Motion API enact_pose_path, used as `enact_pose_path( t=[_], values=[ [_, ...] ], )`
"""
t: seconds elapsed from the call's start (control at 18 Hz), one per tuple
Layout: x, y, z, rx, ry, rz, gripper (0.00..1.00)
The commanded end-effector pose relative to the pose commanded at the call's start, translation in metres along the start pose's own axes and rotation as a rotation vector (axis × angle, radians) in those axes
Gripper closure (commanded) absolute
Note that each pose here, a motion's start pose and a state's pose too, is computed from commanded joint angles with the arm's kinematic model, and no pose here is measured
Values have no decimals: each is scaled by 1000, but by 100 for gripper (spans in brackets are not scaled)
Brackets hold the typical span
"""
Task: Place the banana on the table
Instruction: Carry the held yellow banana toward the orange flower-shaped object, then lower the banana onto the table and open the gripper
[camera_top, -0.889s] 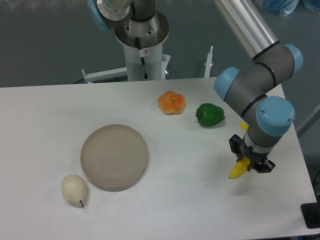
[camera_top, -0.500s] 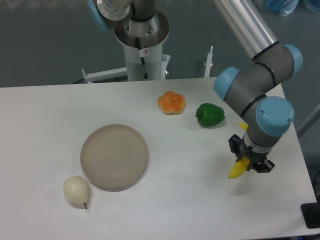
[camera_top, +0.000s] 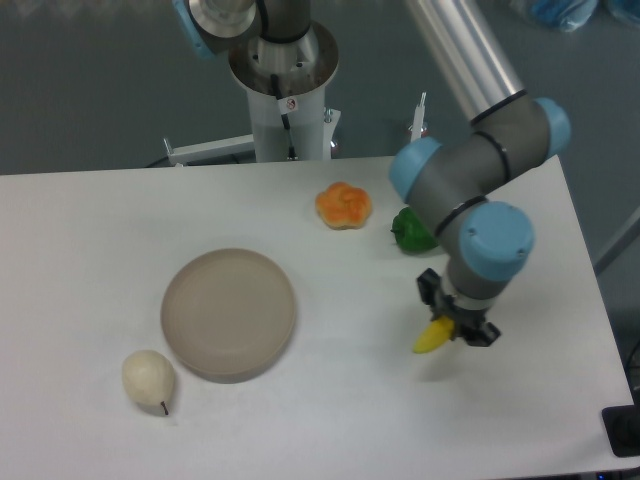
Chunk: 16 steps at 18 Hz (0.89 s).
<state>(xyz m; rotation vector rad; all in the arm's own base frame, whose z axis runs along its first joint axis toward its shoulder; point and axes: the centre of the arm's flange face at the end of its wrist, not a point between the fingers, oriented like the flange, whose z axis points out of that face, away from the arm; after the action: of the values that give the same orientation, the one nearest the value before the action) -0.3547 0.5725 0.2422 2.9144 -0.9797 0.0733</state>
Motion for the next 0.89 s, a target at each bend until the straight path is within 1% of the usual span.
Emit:
enact_pose_path(
  t=[0.06,0.11,0.22,0.28,0.33,0.5,0.61,0.72,0.89],
  values=[
    [10,1,0,0,0,3,100],
    [21,-6,3,1,-14,15,100],
    [42,-19,20,5,-46,31,100],
    [53,-28,31,10,-70,22,100],
    [55,-29,32,12,-76,5,100],
    [66,-28,34,6,-70,-38,100],
    [78,-36,38,6,-63,-59,100],
    [87,-34,47,-1,-45,-57,99],
    [94,-31,49,-4,-36,-46,95]
  ],
)
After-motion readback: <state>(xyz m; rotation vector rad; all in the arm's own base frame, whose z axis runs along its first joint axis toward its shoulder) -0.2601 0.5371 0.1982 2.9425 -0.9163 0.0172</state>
